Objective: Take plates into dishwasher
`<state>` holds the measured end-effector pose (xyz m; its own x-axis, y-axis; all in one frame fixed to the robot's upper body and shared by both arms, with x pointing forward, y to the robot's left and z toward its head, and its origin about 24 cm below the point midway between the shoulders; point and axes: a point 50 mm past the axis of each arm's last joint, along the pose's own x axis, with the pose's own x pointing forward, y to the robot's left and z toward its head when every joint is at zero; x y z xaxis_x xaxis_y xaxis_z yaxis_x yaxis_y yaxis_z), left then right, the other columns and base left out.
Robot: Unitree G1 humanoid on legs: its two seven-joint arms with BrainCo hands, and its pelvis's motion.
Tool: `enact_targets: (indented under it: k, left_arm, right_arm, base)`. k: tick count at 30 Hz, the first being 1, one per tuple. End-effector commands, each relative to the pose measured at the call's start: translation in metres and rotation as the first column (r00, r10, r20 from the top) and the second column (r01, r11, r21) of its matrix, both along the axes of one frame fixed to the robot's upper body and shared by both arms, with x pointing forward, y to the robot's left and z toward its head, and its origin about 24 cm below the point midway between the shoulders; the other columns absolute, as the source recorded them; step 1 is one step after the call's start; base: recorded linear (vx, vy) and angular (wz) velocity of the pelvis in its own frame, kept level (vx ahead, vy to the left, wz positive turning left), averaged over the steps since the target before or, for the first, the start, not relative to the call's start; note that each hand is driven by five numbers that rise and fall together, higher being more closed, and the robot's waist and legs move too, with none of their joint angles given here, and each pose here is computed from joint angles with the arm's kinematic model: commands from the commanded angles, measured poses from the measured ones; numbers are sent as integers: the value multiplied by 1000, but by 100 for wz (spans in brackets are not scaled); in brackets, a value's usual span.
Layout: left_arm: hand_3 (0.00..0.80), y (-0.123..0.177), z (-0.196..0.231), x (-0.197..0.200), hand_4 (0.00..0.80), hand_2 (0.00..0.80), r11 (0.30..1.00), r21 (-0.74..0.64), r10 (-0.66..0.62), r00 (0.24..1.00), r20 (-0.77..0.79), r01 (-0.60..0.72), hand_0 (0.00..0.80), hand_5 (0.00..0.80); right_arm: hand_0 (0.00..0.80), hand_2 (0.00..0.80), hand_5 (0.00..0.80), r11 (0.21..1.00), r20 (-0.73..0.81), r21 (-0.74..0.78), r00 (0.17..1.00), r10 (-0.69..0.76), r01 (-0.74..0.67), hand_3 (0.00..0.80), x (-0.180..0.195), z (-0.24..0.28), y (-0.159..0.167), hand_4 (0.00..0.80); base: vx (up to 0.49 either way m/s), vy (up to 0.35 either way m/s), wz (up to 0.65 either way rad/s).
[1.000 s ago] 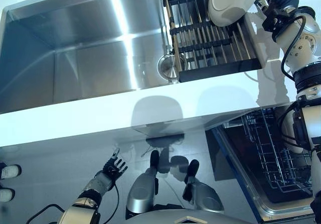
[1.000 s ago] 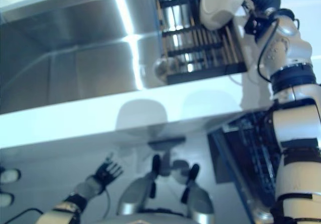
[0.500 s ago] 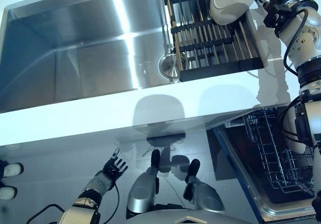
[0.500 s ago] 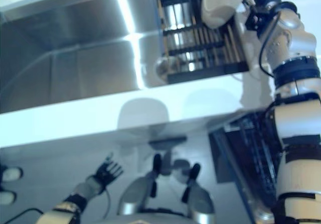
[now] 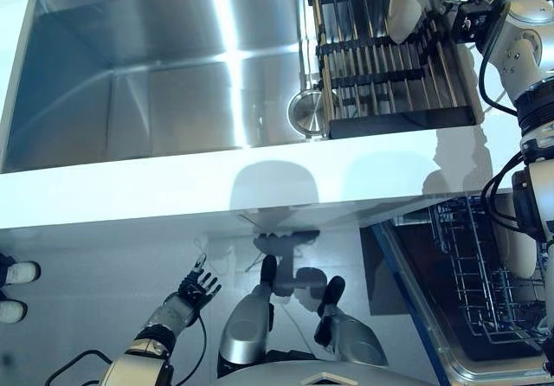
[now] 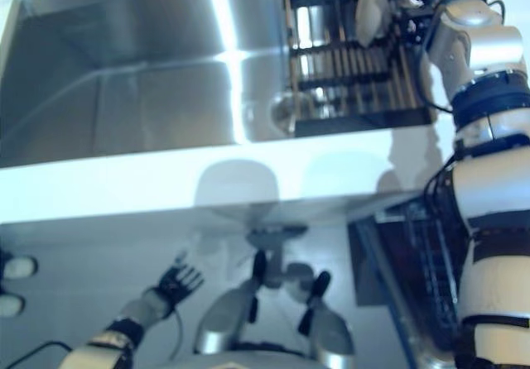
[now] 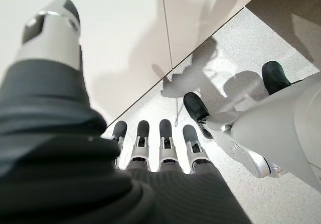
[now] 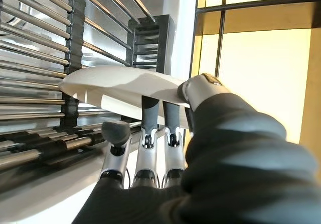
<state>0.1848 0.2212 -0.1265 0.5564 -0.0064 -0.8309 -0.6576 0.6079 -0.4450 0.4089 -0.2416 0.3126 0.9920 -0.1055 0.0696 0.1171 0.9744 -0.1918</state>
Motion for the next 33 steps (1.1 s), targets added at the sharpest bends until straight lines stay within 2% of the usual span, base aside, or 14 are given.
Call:
enact_targets:
  k: [1,6,21,29,33]
  left_arm:
    - [0,1,7,14,0,0,997,35,-66,998,19,65,0,0]
    - [0,6,7,13,0,0,997,43,-71,997,17,70,0,0]
    - [0,12,-3,-10,0,0,994,48,-96,994,-55,98,0,0]
    - [0,13,-12,-32,0,0,993,46,-99,987,-125,106,0,0]
    - [0,15,-16,-41,0,0,994,44,-91,984,-153,99,0,0]
  right_arm:
    - [800,800,800,984,57,-153,995,-86,94,800,-8,40,-2,800]
    - [800,800,800,981,63,-163,993,-100,110,800,-9,44,-6,800]
    - [800,800,800,994,146,-41,983,110,-105,800,-12,39,7,800]
    - [800,800,800,983,130,-19,975,182,-181,800,-12,30,15,800]
    - [800,800,800,974,124,-63,967,222,-215,800,-13,29,21,800]
  base:
    - [0,0,0]
    - [0,0,0]
    - [49,14,-1]
    - [112,48,-11]
    - [69,40,-9]
